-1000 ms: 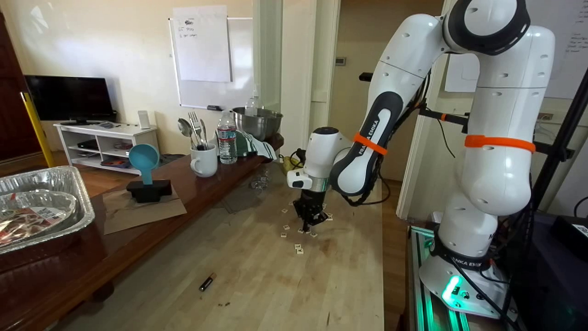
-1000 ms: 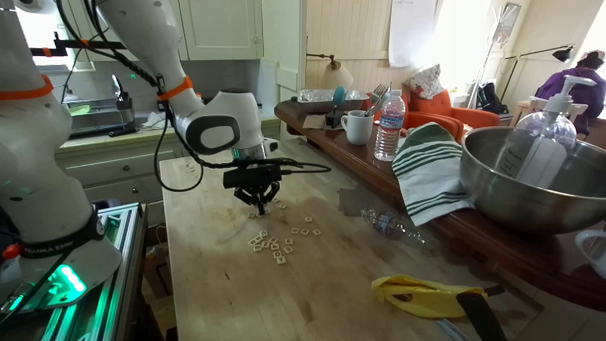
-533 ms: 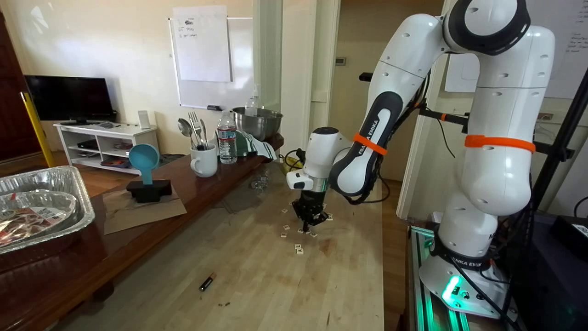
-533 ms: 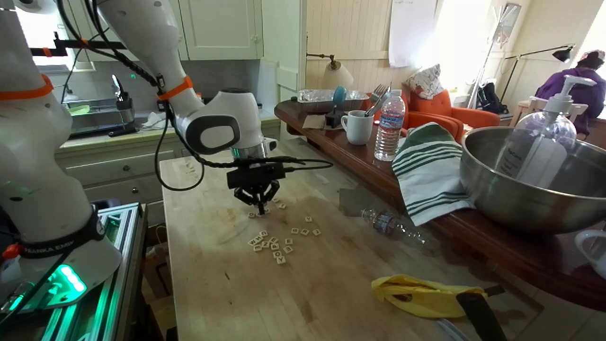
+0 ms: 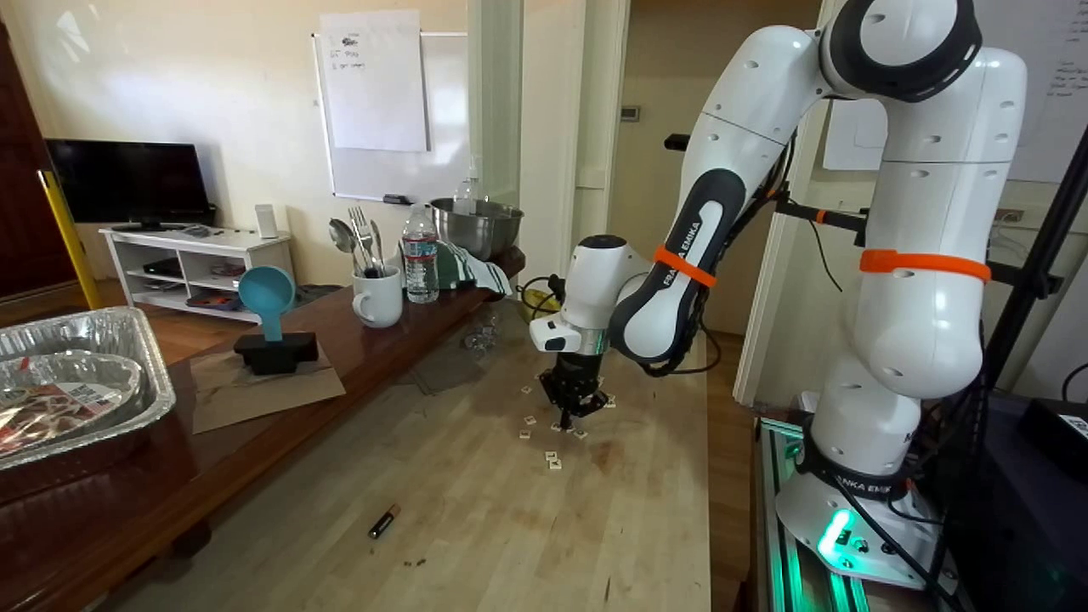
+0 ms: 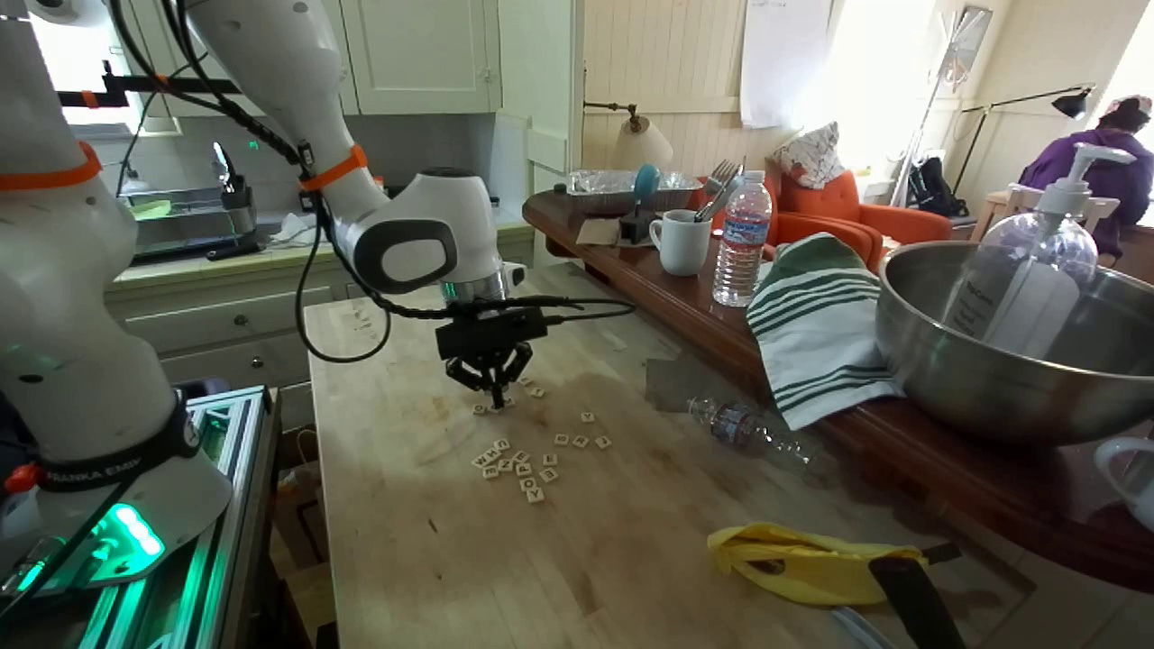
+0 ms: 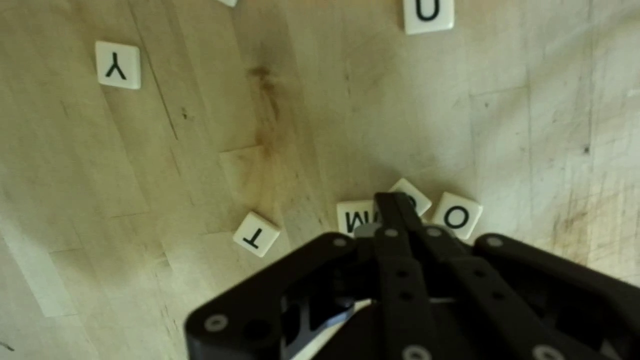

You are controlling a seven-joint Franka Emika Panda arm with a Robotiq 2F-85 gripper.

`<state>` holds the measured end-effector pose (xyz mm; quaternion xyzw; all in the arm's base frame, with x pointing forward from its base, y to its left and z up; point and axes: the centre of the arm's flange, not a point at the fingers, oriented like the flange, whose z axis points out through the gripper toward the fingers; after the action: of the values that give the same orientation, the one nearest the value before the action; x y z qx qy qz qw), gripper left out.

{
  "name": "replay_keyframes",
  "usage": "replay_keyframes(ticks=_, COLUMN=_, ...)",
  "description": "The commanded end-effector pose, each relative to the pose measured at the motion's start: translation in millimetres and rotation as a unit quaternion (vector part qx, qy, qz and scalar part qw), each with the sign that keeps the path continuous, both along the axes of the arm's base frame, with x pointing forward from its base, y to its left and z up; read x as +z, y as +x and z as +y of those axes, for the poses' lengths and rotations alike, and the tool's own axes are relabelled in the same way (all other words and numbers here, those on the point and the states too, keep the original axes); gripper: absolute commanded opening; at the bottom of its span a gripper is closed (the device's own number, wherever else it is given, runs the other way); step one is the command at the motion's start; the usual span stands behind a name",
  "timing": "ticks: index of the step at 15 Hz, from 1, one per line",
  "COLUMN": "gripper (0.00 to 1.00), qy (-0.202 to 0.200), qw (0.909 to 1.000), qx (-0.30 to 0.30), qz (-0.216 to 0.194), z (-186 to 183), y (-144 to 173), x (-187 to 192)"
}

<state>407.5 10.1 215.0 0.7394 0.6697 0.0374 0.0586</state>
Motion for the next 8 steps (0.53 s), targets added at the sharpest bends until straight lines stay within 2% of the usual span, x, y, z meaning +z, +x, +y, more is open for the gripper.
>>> replay_keyframes(ticks=1, gripper=0.00, qy=0.000, qw=0.9988, qx=0.029, qz=0.039, z=-5.7, y=-64.5, x=-12.3)
replay_keyframes(ticks=8, gripper=0.00, qy=-0.006, qw=0.9986, qx=0.037, qz=0.039, z=-5.6, y=-66.0, x=-12.3)
